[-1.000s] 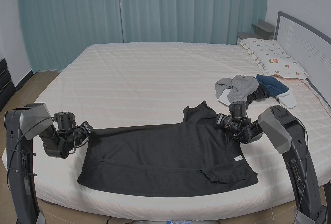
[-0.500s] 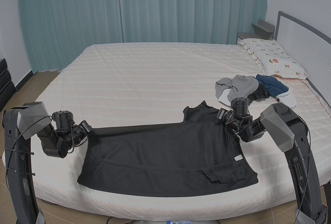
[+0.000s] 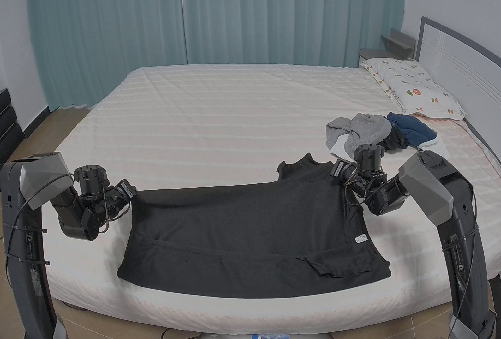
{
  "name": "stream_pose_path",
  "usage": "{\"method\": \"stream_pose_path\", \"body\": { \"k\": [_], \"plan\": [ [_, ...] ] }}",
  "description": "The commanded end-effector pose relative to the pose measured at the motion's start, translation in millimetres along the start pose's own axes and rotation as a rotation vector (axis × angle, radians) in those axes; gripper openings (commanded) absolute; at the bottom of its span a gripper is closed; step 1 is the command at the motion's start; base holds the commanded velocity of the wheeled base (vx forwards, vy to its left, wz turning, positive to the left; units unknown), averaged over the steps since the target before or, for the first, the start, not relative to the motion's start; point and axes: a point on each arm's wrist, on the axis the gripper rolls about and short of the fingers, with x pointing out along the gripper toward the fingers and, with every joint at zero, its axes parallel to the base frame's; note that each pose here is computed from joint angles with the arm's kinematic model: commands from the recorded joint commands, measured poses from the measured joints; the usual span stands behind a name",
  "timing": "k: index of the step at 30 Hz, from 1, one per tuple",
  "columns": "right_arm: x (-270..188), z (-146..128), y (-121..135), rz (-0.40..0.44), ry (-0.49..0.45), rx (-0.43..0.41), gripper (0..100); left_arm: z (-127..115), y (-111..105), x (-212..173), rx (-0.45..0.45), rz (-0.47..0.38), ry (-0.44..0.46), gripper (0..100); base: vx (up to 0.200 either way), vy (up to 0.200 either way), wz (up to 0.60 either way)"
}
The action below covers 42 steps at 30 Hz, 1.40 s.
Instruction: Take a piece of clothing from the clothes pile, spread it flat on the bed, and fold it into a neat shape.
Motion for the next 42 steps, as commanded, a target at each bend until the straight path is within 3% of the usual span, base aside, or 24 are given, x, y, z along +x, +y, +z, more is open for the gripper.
{"method": "stream_pose_path", "body": {
  "k": [1,8,14,22,42],
  "plan": [
    [-17.3,12.7,1.9,0.006,0.017,0.003,0,2.9,-2.4,-3.8,0.009,-0.003,-0.007,0,0.0,0.0,0.0],
    [-28.5,25.1,-2.0,0.028,0.016,0.043,0,5.6,-1.6,-5.0,0.007,-0.001,-0.014,0,0.0,0.0,0.0],
    [-41.3,20.0,-7.3,0.053,0.085,0.048,0,9.9,-4.8,-12.8,0.01,-0.014,-0.013,0,0.0,0.0,0.0],
    [-35.9,23.3,-3.8,0.091,0.01,0.059,0,14.0,-4.2,-13.8,0.017,-0.016,-0.027,0,0.0,0.0,0.0],
    [-42.3,20.9,-8.0,0.07,0.033,0.057,0,18.6,-1.7,-18.0,0.02,-0.042,-0.044,0,0.0,0.0,0.0]
  ]
}}
